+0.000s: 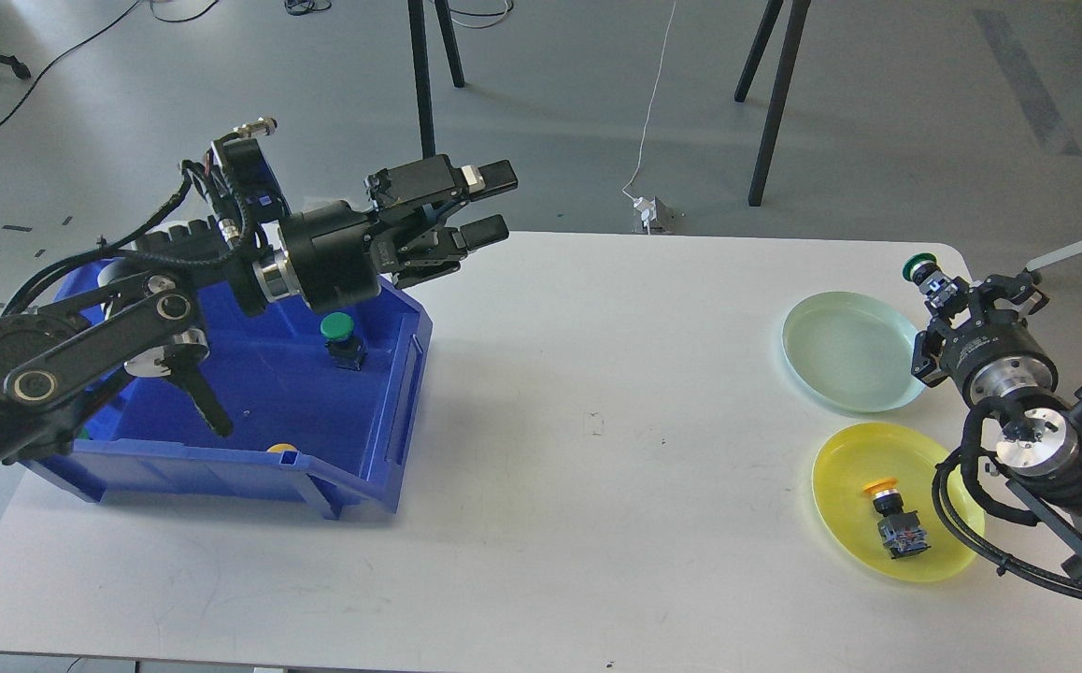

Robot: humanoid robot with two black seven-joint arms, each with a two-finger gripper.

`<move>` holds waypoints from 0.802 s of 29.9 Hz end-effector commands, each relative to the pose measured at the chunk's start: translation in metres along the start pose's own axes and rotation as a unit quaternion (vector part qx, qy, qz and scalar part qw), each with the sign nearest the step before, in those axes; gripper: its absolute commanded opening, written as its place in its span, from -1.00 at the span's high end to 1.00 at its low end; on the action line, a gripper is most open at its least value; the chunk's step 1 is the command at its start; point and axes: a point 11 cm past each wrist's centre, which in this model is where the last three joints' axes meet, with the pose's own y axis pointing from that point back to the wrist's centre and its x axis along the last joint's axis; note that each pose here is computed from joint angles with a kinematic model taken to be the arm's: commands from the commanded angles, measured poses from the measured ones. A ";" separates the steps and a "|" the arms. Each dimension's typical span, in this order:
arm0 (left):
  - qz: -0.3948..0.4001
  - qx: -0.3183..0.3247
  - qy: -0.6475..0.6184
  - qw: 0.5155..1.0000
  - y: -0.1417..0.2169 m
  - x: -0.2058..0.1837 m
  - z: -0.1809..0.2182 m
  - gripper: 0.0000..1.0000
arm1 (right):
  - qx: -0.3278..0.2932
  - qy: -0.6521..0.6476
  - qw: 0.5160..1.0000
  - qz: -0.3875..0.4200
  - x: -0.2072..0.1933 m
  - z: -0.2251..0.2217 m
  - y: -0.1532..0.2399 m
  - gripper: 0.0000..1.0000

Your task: Pass button and place on color plate

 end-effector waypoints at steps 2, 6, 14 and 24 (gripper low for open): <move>0.000 -0.001 0.000 1.000 0.000 0.000 0.001 -0.76 | -0.059 0.024 0.997 0.041 0.004 0.023 -0.012 0.89; 0.000 -0.001 0.001 1.000 0.000 0.000 0.000 -0.76 | -0.077 0.057 0.995 0.031 -0.006 0.038 -0.016 0.76; 0.000 -0.001 0.001 1.000 0.000 0.000 0.000 -0.76 | -0.080 0.051 0.995 -0.007 -0.027 0.041 -0.013 0.05; 0.007 -0.007 0.012 1.000 0.000 0.002 0.001 -0.78 | -0.061 0.037 0.995 -0.064 -0.048 0.017 0.004 -0.56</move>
